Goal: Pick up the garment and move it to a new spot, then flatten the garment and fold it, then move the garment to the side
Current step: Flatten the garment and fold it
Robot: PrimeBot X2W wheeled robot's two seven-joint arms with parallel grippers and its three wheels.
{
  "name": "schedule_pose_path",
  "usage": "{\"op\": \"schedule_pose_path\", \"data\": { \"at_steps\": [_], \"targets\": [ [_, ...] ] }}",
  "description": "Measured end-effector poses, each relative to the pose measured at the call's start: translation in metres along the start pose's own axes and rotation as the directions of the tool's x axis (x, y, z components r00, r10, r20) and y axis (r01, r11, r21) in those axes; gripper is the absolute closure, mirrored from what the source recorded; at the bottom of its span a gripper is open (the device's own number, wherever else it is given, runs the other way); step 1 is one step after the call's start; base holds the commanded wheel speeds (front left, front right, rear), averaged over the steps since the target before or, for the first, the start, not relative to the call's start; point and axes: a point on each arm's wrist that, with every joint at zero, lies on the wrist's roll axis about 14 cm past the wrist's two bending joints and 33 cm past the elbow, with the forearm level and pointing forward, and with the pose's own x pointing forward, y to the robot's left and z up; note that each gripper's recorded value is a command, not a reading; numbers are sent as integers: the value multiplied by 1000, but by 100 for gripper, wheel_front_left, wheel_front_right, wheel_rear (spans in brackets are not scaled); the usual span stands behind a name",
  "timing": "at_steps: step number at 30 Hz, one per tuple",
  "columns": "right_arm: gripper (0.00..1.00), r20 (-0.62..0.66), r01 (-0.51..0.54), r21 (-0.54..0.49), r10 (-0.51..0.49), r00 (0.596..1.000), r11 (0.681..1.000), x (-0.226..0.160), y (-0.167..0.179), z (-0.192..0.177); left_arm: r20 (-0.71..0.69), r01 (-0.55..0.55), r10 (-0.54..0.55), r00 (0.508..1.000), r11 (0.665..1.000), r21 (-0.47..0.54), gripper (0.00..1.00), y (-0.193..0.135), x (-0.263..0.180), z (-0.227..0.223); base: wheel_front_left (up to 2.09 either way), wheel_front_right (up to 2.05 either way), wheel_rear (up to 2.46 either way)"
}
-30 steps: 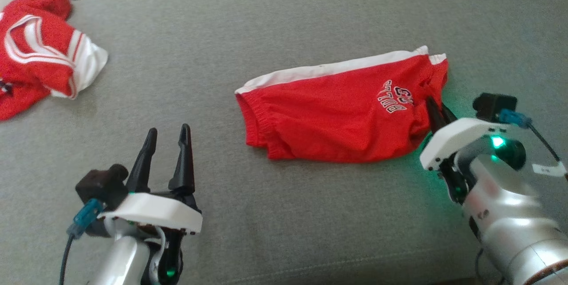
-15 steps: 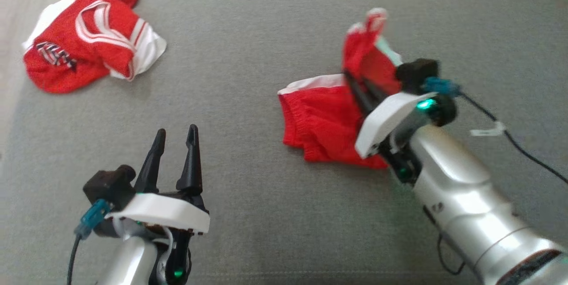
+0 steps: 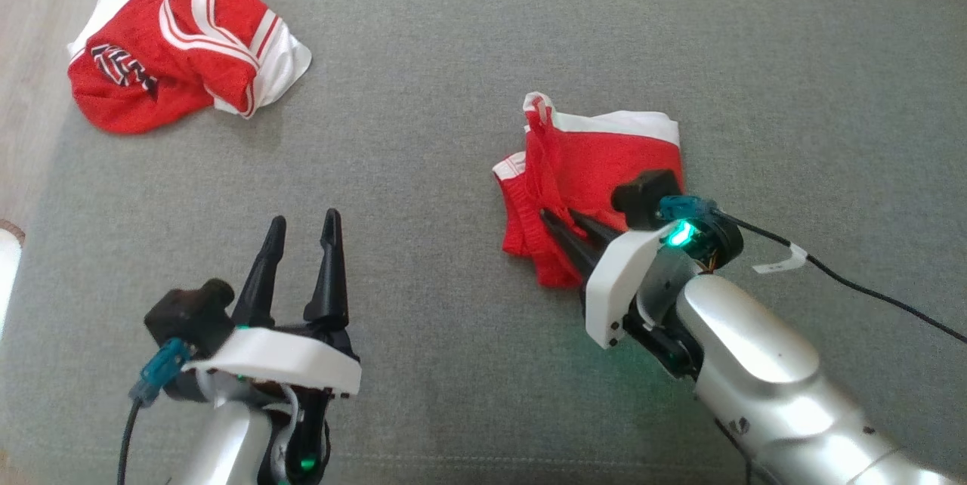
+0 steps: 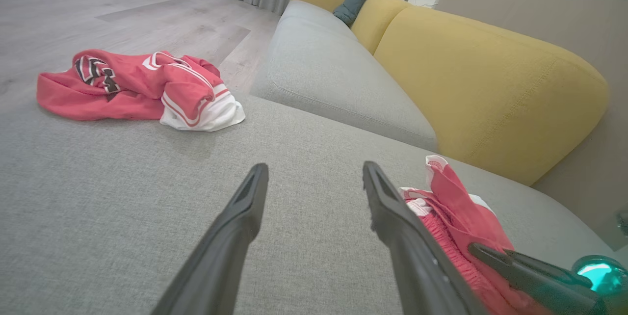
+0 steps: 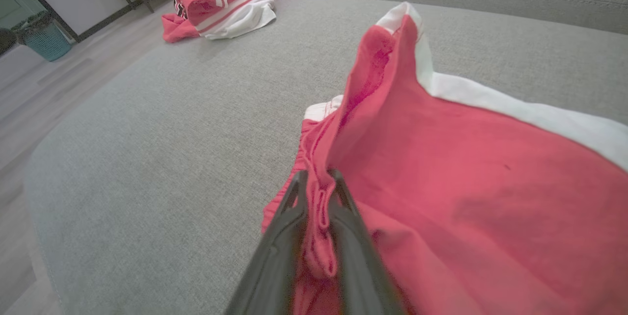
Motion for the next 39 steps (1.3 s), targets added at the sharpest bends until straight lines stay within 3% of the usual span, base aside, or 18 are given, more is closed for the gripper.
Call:
{"op": "schedule_pose_path", "data": {
  "at_steps": [1,2,13,21,22,23,26,30,34,39],
  "targets": [
    [52,12,1,5,-1,1000,1000,-1,0,3,-2,2,-2,1000,1000,0,0,-1,0,-1,0,0,0],
    [0,23,0,9,-1,1000,1000,-2,1,4,-4,5,-5,1000,1000,2,0,-1,1,-2,0,0,0],
    [0,144,-14,65,4,990,998,-21,13,24,-16,32,-32,999,999,1,0,-9,3,-6,0,0,0],
    [0,274,102,127,-134,953,987,-49,-24,48,-23,54,-54,998,999,-1,0,-17,5,-8,0,0,0],
    [5,272,119,122,-148,951,985,-50,-28,47,-25,55,-55,998,999,-2,0,-17,5,-9,0,0,0],
    [38,270,129,119,-157,950,984,-50,-31,47,-27,56,-56,998,998,-2,0,-17,5,-10,0,0,0],
    [100,239,143,100,-163,957,985,-45,-33,38,-34,57,-57,998,998,-4,0,-16,5,-12,0,0,0],
    [100,141,174,1,-172,975,985,-32,-43,16,-41,48,-48,998,999,4,0,-12,3,-14,0,0,0],
    [100,94,191,-86,-183,979,978,-19,-59,19,-42,19,-19,999,1000,10,0,-3,-1,-14,0,0,0],
    [100,2,104,-138,-105,995,985,-3,-38,-3,-39,-13,14,999,1000,14,0,8,-6,-13,0,0,0]
  ]
}}
